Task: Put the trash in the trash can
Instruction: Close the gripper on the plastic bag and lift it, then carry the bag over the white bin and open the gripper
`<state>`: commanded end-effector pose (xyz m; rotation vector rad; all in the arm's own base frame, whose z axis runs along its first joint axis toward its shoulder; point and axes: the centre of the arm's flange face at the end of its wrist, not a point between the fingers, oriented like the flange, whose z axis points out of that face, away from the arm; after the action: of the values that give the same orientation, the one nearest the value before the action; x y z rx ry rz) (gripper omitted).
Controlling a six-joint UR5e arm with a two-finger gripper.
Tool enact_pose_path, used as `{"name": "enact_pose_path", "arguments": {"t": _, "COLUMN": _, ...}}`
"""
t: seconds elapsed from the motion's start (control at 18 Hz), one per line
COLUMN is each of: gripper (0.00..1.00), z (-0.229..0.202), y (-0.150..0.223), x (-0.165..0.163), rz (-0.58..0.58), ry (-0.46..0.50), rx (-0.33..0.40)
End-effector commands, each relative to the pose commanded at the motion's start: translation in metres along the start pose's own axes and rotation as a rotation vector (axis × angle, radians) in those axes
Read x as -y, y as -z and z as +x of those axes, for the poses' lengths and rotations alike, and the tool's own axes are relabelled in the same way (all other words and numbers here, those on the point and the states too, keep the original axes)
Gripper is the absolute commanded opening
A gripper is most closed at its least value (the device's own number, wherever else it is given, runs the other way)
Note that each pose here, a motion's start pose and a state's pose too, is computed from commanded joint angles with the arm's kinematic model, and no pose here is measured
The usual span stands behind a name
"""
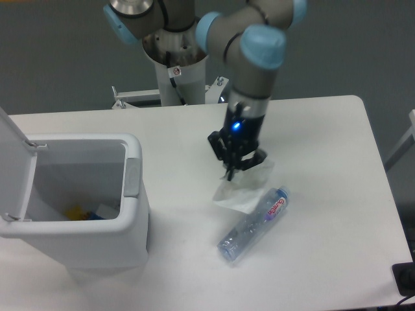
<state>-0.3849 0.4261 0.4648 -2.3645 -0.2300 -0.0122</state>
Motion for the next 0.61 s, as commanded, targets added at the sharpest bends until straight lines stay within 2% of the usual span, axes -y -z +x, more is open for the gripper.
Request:
{"name": "enact_pose_path", "arguments": {"t": 0.11, "gripper": 0.00, "z": 0.006, "y": 0.021, "x": 0.026, "rz": 0.051, "ry": 0.124, "rx": 0.028}}
{"name": "enact_pose_path", "arguments": {"t": 0.17, "gripper": 0.00, "z": 0.023, "y": 0.038, "x": 0.045, "rz": 0.096, "ry": 0.193, "rx": 0.037}}
{"name": "enact_pose_path", "arguments": {"t": 0.28, "gripper": 0.00, "z": 0.057, "y": 0.059, "x": 0.065, "rz": 0.139, "ry": 0.242, "rx": 0.029}}
{"name": "enact_pose_path", "arguments": {"t": 0.44, "gripper": 0.00, "z": 0.114, "y": 0.066, "x": 0.083, "rz": 0.156, "ry": 0.230, "rx": -0.023}}
{"name": "enact_pose_path", "arguments": {"t": 0.61, "gripper": 0.00, "z": 0.176, "y": 0.043, "x": 0.091, "rz": 0.122, "ry": 0.176, "rx": -0.103}}
